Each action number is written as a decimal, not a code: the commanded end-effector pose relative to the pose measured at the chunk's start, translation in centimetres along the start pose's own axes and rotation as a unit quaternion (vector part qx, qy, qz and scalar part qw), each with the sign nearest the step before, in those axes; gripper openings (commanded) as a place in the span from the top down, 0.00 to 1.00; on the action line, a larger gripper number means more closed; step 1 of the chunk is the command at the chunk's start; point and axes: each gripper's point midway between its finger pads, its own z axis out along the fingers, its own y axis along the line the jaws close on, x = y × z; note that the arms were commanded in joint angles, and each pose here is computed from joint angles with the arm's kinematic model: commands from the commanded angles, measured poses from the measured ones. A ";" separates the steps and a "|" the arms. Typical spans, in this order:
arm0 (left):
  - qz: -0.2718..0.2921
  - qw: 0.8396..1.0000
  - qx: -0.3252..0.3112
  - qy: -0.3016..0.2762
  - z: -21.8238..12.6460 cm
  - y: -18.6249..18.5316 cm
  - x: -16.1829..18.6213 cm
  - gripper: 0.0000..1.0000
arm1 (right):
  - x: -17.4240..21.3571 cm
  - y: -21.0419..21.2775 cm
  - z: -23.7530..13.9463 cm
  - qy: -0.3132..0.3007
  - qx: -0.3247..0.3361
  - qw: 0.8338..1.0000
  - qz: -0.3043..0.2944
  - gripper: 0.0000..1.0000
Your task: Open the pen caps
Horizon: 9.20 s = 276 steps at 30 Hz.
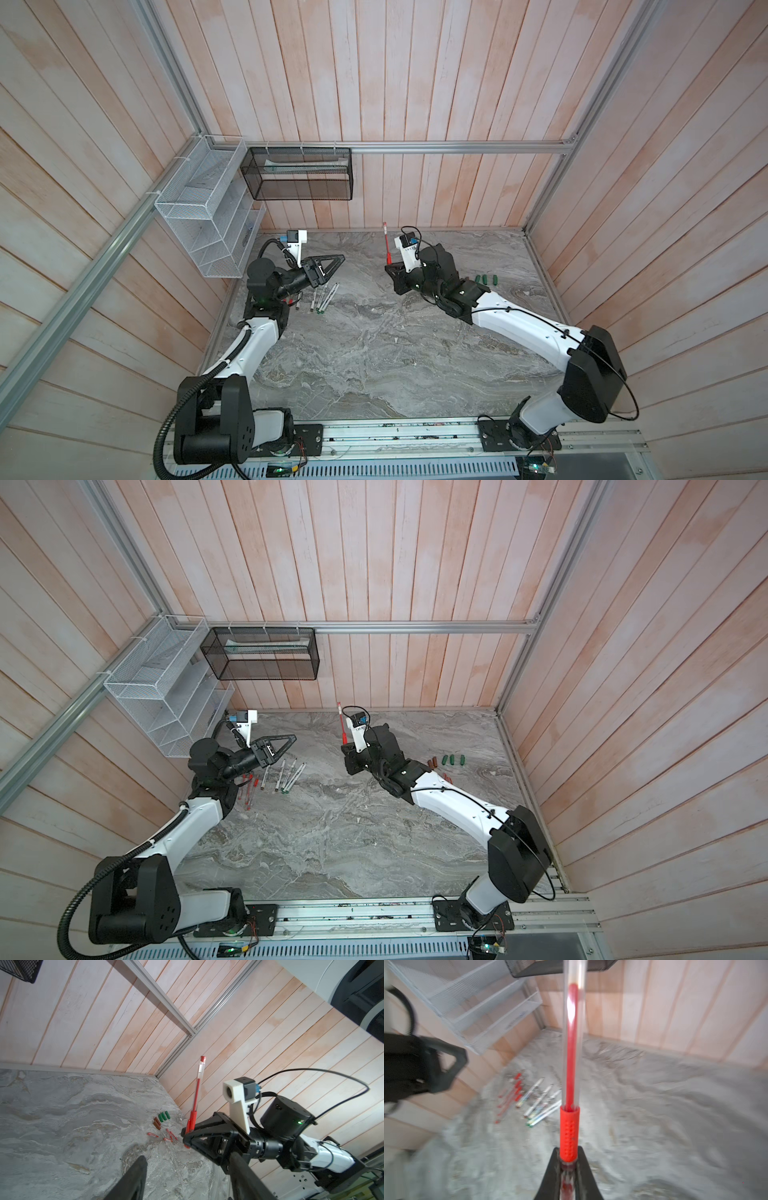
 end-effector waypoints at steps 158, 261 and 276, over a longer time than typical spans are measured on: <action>0.259 0.789 -0.542 0.132 -14.3 19.8 -3.3 0.31 | 13.0 -13.9 -6.3 0.232 0.179 0.800 -0.523 1.00; 0.325 0.868 -0.359 -0.113 -11.5 16.1 8.3 0.00 | 16.6 -32.0 -17.3 -0.210 0.403 0.888 0.066 0.02; 0.279 0.832 -0.469 -0.103 -12.2 19.8 7.0 0.00 | 16.6 -32.2 -16.8 -0.202 0.399 0.892 0.065 0.02</action>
